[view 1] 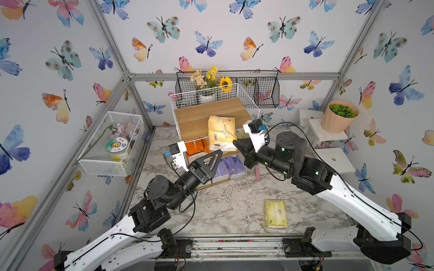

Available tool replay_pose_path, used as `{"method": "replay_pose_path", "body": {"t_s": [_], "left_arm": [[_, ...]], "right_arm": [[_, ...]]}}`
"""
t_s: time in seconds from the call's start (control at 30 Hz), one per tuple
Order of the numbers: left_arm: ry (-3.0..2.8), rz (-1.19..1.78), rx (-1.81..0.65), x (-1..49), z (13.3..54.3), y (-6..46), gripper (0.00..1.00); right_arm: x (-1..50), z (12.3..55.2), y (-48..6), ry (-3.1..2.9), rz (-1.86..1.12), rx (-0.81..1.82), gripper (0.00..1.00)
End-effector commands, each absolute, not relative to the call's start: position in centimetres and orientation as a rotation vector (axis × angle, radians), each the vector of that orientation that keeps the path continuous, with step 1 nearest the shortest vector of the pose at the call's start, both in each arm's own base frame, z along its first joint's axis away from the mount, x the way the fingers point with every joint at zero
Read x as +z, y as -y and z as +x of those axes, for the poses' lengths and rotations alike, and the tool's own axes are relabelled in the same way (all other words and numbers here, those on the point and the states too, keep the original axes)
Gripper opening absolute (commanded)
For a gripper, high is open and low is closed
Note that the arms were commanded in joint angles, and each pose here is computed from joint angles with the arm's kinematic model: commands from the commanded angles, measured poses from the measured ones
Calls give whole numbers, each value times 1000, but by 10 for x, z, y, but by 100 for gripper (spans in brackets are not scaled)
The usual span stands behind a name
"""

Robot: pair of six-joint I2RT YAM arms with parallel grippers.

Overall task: Remove the tissue boxes from the shelf
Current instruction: Pick up a box of tissues from the shelf.

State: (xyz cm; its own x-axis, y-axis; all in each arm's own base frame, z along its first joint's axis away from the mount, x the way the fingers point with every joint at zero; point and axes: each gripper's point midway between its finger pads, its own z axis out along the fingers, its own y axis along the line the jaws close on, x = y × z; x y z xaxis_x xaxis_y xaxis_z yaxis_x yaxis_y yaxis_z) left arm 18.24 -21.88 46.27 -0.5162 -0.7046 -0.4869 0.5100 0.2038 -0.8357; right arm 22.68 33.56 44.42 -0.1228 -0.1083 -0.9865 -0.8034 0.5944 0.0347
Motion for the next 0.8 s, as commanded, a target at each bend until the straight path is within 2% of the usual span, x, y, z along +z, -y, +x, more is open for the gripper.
{"method": "replay_pose_path", "body": {"t_s": [0.0, 0.23, 0.57, 0.63, 0.7, 0.77], "left_arm": [[-1425, -295, -1486, 475, 195, 205, 99], [-1480, -377, -1520, 469, 220, 215, 99], [-1580, -422, -1456, 446, 232, 222, 99], [-1581, -401, -1477, 447, 233, 228, 93], [-1570, -379, -1504, 450, 234, 234, 79], [-1553, -363, -1535, 453, 234, 238, 73]], "right_arm": [[454, 218, -330, -1558, -786, 727, 2], [447, 217, -324, -1562, -783, 707, 2], [451, 215, -319, -1547, -785, 702, 2], [449, 214, -319, -1549, -789, 700, 2], [449, 214, -317, -1549, -785, 698, 2], [447, 213, -315, -1554, -781, 698, 2]]}}
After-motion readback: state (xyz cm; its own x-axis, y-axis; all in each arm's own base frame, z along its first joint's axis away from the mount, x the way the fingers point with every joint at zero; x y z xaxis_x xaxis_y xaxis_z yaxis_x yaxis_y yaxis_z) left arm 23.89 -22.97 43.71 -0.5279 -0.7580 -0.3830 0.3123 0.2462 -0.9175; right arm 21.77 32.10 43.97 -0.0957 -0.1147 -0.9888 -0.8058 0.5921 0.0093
